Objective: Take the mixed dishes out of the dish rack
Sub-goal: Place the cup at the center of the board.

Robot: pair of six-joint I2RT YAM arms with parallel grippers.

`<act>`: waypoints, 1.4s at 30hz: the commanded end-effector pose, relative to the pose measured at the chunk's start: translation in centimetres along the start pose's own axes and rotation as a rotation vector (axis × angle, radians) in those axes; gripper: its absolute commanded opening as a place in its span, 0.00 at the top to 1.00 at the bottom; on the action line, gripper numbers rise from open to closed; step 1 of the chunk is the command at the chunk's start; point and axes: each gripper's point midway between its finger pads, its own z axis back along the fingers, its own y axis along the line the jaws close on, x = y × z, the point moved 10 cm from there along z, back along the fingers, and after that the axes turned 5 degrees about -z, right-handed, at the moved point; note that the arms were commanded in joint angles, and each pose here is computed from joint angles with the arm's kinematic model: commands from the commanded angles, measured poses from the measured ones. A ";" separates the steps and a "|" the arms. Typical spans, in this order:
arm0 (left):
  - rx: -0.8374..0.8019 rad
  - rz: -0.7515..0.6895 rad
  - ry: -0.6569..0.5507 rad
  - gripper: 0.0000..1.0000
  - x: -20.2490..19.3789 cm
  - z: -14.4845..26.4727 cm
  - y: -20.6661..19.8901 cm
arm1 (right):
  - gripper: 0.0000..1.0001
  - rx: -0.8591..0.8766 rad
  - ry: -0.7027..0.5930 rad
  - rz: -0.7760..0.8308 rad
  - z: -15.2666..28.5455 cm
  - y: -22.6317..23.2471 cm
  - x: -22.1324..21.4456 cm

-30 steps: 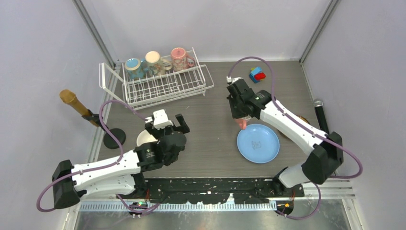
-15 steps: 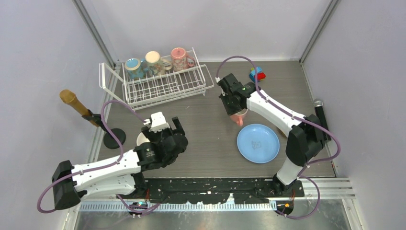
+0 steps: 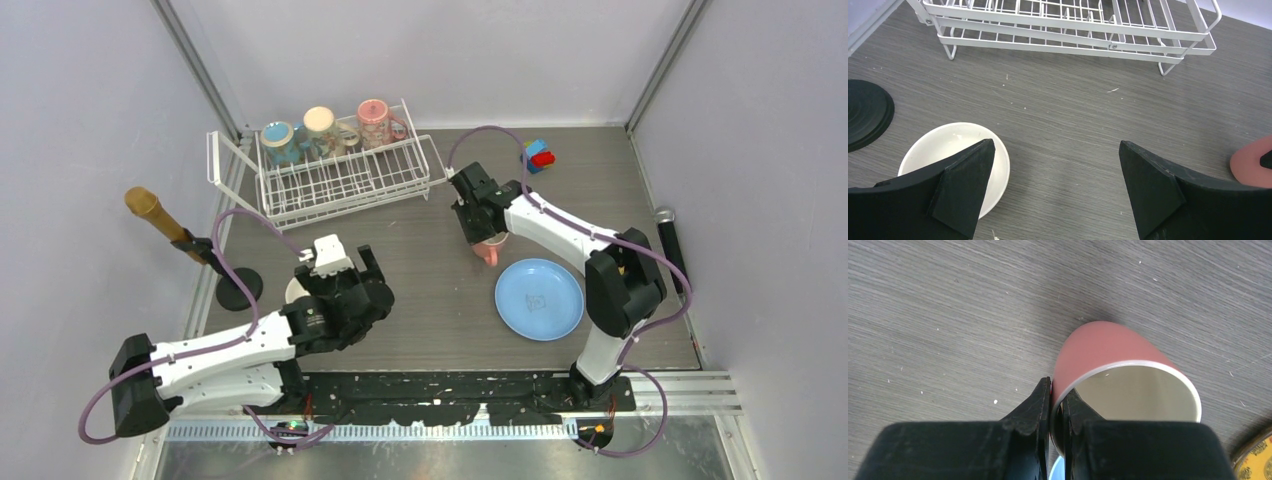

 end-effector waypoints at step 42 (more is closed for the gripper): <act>-0.126 0.007 0.053 0.00 12.1 -8.8 -3.0 | 0.00 -0.060 -0.693 -0.320 11.6 -3.9 -0.3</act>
